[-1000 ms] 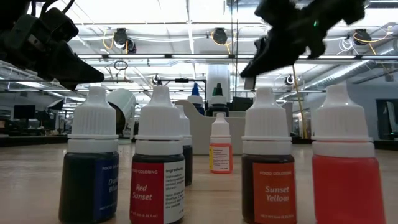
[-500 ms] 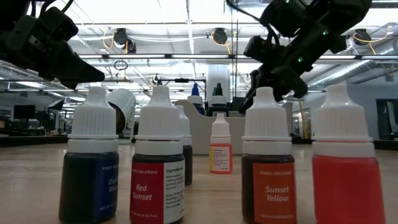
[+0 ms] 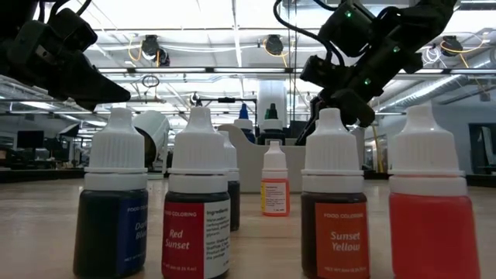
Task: Pick & Place food coloring
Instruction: Put the small purple food coloring bottle into the gray bin, then put the small orange food coloring bottle into the gray bin
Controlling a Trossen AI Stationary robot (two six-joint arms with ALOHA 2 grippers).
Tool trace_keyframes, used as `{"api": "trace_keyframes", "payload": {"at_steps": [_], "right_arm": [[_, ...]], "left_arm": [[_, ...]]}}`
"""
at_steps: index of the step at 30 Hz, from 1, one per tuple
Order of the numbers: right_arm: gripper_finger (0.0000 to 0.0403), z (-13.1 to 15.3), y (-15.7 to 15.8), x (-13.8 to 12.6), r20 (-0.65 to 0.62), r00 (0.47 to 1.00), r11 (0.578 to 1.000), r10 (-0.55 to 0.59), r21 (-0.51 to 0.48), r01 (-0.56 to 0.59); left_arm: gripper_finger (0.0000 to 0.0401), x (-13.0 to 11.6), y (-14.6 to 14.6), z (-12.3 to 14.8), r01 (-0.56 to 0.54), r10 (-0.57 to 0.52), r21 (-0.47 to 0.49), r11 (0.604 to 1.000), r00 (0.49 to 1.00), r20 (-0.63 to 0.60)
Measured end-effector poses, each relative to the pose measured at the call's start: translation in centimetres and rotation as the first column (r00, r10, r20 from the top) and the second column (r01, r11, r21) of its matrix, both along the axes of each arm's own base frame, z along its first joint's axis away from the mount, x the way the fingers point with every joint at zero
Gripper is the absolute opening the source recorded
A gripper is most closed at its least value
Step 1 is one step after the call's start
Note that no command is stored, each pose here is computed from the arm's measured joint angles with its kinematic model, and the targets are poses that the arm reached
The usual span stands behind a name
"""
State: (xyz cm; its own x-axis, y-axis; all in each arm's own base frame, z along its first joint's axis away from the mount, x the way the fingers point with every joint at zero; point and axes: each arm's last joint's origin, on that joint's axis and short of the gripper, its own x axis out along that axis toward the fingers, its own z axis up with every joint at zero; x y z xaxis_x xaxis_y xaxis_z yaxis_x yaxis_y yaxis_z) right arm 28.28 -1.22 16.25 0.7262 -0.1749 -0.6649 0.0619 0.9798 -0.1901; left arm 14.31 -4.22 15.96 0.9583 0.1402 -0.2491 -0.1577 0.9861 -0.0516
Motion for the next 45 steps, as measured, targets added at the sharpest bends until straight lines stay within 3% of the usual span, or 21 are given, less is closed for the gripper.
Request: {"api": "trace_keyframes", "payload": {"at_steps": [18,31,45], "right_arm": [[0.0057,-1.3,-0.4,-0.9,-0.031,0.999,0.999,-0.039,0.037,0.040],[0.0059,-2.0,-0.4,-1.4,0.014,0.999,0.998,-0.035,0.061,0.034],[0.0101,-2.0,-0.4,-1.3,0.020,0.999,0.996,-0.050,0.077,0.048]], "left_arm": [[0.0037,0.0,0.0,0.0,0.002,-0.002,0.005,1.000,1.000,0.002],[0.0037,0.0,0.0,0.0,0.002,-0.002,0.008,1.000,1.000,0.003],[0.0037,0.0,0.0,0.0,0.003,-0.003,0.009,1.000,1.000,0.002]]}}
